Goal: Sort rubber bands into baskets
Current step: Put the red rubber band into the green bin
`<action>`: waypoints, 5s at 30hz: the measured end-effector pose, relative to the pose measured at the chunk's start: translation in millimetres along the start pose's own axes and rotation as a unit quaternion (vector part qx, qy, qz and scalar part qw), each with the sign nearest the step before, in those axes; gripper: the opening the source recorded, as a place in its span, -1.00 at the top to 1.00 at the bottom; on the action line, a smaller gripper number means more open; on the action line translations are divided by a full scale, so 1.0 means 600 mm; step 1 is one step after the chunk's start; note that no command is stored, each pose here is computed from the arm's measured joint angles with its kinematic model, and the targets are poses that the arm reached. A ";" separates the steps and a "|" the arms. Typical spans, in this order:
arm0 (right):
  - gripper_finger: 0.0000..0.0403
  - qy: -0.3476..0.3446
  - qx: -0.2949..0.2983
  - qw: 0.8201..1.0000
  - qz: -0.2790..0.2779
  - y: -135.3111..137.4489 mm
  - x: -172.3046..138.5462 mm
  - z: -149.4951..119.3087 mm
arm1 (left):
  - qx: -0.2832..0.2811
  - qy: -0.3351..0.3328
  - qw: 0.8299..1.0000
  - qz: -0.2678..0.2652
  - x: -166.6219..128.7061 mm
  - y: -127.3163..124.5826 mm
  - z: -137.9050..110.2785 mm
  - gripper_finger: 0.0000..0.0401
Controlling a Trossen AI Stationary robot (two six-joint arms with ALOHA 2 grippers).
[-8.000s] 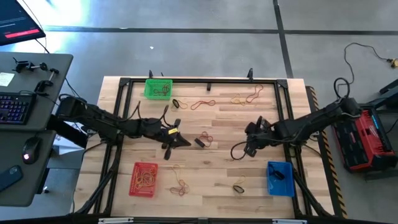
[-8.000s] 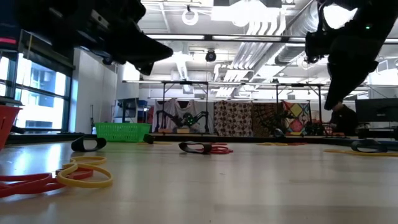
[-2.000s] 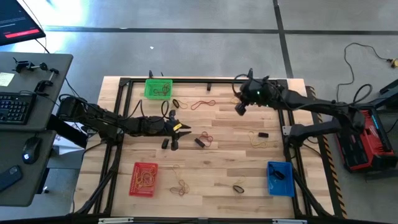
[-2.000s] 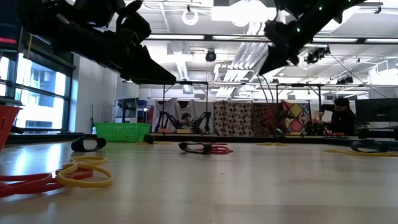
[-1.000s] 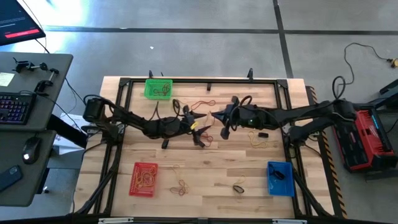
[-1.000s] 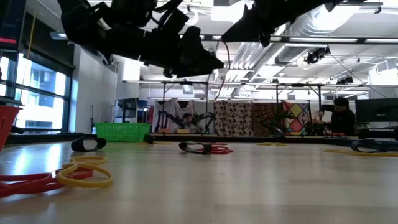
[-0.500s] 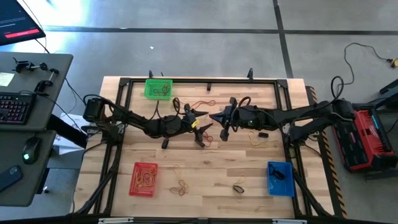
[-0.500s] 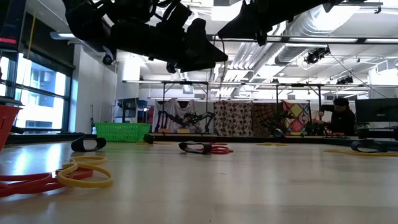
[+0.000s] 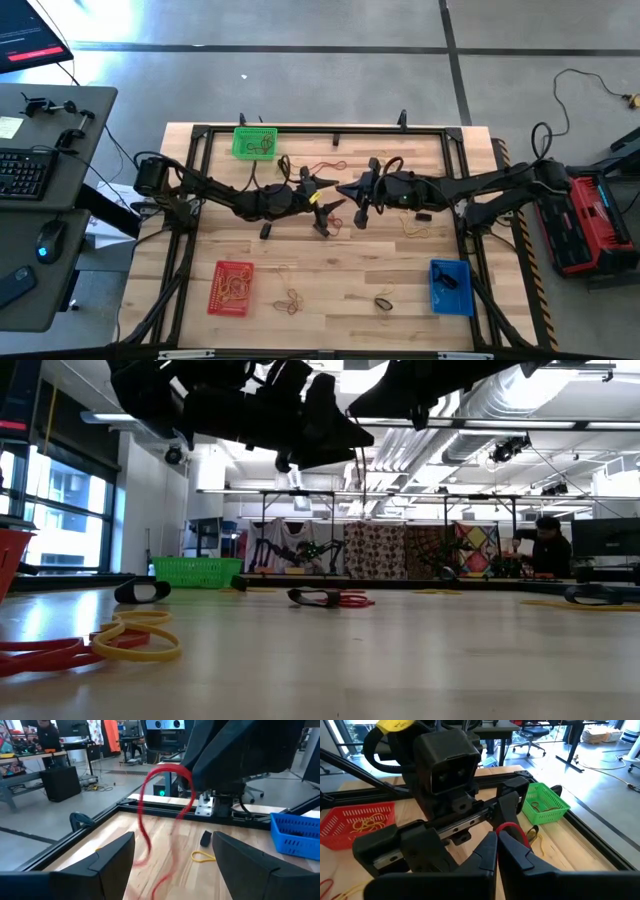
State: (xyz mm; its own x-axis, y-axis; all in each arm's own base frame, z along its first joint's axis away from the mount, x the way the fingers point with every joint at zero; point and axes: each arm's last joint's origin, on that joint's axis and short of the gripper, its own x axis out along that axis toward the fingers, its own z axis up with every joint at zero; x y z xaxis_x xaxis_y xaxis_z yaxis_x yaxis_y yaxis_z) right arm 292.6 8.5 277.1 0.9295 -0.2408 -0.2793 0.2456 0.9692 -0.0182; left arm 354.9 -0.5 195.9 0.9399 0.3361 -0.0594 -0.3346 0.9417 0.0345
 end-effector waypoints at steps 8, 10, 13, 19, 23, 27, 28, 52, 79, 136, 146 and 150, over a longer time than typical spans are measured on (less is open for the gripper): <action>1.00 -0.002 -0.005 1.000 0.004 0.004 -0.001 0.000 | 0.001 0.006 1.000 0.000 0.000 0.000 -0.002 -0.07; 1.00 -0.002 -0.005 1.000 0.004 0.004 -0.001 0.000 | 0.002 0.006 1.000 0.000 0.000 0.000 -0.002 0.04; 1.00 -0.002 -0.005 1.000 0.004 0.004 -0.001 0.000 | 0.014 0.008 1.000 0.000 0.000 0.000 -0.003 0.26; 1.00 -0.001 -0.007 1.000 0.004 0.004 -0.001 0.000 | 0.056 0.020 0.998 -0.005 -0.001 -0.001 -0.007 0.87; 1.00 0.000 -0.007 1.000 0.004 0.004 -0.001 0.000 | 0.060 0.024 0.998 -0.019 -0.001 -0.003 -0.008 0.95; 1.00 0.003 -0.007 1.000 0.004 0.004 -0.001 -0.001 | 0.064 0.027 0.997 -0.019 -0.001 -0.003 -0.009 0.99; 1.00 0.003 -0.007 1.000 0.004 0.004 -0.001 -0.001 | 0.064 0.027 0.997 -0.019 -0.001 -0.003 -0.009 0.99; 0.10 0.024 -0.055 0.994 -0.086 0.011 -0.008 -0.011 | 0.120 0.139 0.981 0.063 -0.037 0.037 0.019 1.00; 0.10 0.047 -0.055 0.994 -0.087 0.010 -0.009 -0.019 | 0.050 0.301 0.900 0.311 -0.165 0.339 0.081 1.00; 0.10 0.051 -0.054 0.993 -0.089 0.008 -0.008 -0.020 | -0.174 0.620 0.746 0.167 -0.090 0.517 -0.037 1.00; 0.10 0.067 -0.044 0.992 -0.097 0.000 -0.006 -0.044 | -0.139 0.650 0.726 0.175 -0.087 0.525 -0.061 0.93; 0.10 0.068 -0.036 0.992 -0.102 -0.005 -0.004 -0.046 | -0.127 0.654 0.721 0.189 -0.089 0.526 -0.060 0.82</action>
State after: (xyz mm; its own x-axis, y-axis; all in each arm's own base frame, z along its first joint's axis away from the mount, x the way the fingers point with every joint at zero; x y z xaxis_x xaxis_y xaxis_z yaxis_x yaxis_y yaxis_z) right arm 281.9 7.7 251.4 0.8154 -0.4274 -0.3905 0.3996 0.9036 -0.1546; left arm 196.8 279.3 174.4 -0.0338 0.1369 -0.9900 -0.7086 0.6953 0.1203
